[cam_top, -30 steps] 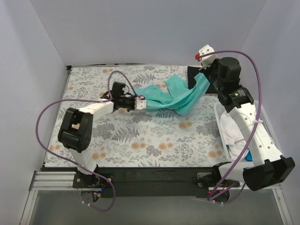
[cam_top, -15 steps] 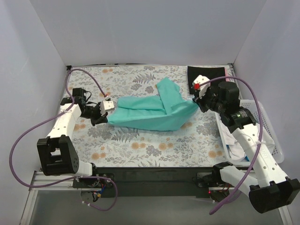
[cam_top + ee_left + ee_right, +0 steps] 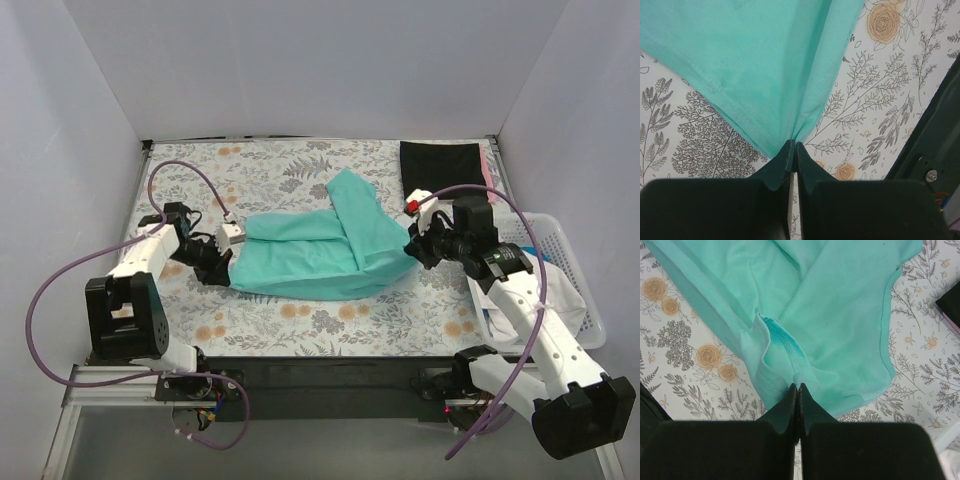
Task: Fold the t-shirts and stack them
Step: Flatten the tshirt out
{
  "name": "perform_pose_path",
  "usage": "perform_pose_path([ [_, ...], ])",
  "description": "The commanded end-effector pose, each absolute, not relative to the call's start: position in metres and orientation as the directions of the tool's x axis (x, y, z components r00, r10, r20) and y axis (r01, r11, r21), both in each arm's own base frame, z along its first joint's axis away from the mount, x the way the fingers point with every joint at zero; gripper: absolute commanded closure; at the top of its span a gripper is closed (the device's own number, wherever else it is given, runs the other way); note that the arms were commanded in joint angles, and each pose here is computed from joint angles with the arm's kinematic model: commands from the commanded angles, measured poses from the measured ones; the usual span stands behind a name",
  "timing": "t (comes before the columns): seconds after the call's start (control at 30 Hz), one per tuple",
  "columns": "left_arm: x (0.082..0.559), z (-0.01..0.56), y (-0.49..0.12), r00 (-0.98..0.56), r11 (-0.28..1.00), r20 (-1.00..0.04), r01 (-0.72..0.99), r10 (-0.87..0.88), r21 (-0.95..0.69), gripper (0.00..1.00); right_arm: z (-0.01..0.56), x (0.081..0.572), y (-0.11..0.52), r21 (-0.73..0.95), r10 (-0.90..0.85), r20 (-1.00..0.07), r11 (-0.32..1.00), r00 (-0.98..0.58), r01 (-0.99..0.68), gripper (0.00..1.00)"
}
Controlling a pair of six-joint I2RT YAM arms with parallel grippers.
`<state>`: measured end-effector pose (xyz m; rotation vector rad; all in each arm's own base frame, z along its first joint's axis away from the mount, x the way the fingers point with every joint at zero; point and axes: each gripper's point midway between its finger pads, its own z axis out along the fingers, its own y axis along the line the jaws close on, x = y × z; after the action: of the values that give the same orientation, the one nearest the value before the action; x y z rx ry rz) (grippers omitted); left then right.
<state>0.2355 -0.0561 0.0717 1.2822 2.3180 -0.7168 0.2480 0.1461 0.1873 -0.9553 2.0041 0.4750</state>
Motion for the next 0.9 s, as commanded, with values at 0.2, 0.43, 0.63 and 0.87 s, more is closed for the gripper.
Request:
perform_pose_path([
  [0.2, 0.3, 0.173, -0.036, -0.505, 0.679, -0.73, 0.73, 0.46, -0.078, 1.0, 0.307, 0.29, 0.131, -0.182, -0.35, -0.922, 0.766, -0.163, -0.616, 0.99],
  [0.43, 0.348, 0.312, -0.007, -0.384, 0.807, -0.893, 0.589, 0.236, -0.04, 1.0, 0.449, 0.309, 0.113, -0.263, -0.246, -0.964, 0.864, 0.096, -0.429, 0.99],
  [0.63, 0.323, 0.407, 0.009, -0.161, 0.891, -0.969, 0.443, 0.189, 0.1, 1.0, 0.543, 0.266, 0.089, -0.256, -0.155, -0.936, 0.915, 0.315, -0.312, 0.99],
  [0.87, 0.287, 0.497, 0.018, 0.103, 0.955, -0.974, 0.2, 0.202, 0.219, 1.0, 0.602, 0.229, 0.076, -0.274, -0.127, -0.871, 0.928, 0.475, -0.254, 0.99],
])
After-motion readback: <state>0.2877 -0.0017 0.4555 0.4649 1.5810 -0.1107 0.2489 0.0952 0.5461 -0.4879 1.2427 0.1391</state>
